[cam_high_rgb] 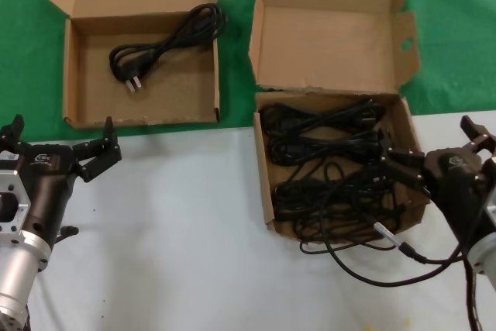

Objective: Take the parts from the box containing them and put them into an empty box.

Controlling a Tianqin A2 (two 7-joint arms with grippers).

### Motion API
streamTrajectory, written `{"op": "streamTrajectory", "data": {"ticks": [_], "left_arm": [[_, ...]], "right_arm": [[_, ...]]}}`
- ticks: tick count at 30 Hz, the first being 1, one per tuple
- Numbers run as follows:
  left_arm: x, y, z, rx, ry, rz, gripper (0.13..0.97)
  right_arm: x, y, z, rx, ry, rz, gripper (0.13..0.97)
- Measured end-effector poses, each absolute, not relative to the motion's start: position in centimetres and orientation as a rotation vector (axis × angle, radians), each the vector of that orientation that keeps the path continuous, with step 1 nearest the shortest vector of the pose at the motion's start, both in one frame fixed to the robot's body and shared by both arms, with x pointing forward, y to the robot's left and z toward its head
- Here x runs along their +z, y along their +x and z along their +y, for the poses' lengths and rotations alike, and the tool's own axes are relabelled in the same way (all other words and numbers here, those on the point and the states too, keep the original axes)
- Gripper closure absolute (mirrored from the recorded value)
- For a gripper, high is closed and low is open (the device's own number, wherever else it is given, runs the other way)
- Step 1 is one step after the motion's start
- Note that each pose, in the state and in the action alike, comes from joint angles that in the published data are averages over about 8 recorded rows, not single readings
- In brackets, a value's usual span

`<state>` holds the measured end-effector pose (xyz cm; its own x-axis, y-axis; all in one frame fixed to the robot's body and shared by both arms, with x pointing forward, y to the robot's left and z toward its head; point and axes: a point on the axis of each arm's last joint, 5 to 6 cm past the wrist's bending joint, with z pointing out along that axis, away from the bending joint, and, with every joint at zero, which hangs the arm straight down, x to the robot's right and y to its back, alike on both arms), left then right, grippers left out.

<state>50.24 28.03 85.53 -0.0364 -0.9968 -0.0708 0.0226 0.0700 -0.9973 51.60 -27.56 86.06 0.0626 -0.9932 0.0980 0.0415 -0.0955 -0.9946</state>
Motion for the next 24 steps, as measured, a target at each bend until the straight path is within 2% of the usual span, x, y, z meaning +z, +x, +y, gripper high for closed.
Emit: {"op": "streamTrajectory", "data": {"ticks": [24], "left_arm": [[85.53,50.24,28.03,-1.194,-1.124,1.253,0.132]], "right_arm": [[86.06,51.60,-27.56,-1.249,-1.281,1.086,0.130]]}}
